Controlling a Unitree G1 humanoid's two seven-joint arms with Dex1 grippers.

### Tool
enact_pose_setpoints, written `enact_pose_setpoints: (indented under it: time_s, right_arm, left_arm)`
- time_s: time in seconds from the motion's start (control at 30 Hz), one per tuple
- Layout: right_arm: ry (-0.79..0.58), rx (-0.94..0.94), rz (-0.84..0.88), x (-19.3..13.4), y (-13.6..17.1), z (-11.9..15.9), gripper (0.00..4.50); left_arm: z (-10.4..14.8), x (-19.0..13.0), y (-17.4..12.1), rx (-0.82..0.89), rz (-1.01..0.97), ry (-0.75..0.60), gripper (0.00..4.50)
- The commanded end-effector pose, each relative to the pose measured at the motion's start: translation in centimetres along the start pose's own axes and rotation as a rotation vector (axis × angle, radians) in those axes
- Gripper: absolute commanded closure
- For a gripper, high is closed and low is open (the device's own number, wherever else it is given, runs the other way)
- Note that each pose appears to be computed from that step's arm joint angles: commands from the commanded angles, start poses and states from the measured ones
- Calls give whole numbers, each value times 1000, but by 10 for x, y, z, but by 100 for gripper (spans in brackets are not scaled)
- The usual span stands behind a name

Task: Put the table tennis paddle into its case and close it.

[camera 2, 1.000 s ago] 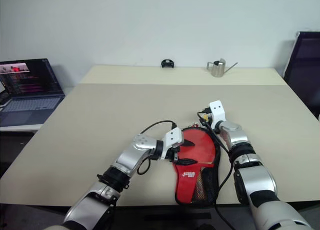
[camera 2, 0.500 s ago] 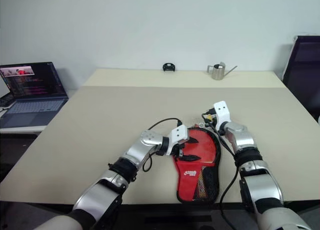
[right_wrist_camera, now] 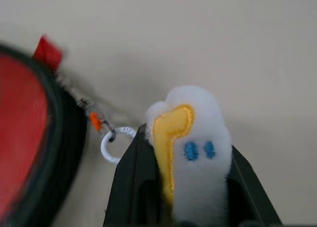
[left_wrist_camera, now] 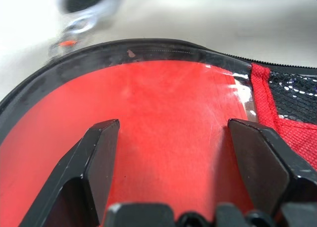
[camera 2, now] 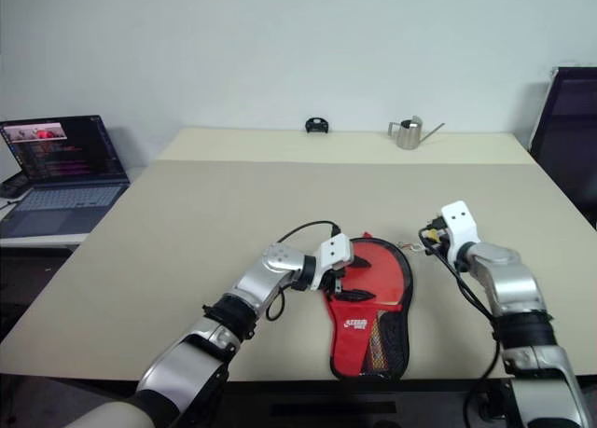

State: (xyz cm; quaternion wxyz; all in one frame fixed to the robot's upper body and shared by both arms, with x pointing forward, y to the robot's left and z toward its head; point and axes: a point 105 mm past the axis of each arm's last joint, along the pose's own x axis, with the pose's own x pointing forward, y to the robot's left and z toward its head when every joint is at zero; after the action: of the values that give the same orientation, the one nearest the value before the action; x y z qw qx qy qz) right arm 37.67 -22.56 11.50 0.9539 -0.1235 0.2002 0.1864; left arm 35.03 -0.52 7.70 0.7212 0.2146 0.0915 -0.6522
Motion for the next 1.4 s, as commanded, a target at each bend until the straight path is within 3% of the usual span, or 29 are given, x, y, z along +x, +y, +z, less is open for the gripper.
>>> enact_pose_setpoints:
  time_s: [0.03,0.6,0.83,1.17,1.4]
  right_arm:
    - [10,-39,69,-33,9,4,386]
    - [307,-152,608,-148,116,-53,386]
    - [380,-208,847,-181,163,-74,395]
    - [291,-157,953,-172,206,-74,395]
    - [284,-182,916,-164,200,-69,395]
  left_arm:
    - [-59,1,-26,-88,-76,210,69]
    - [-57,10,-30,-81,-99,206,69]
    - [-56,11,-30,-80,-102,203,69]
    - [-53,13,-30,-81,-101,195,69]
    - [-54,12,-30,-83,-100,195,69]
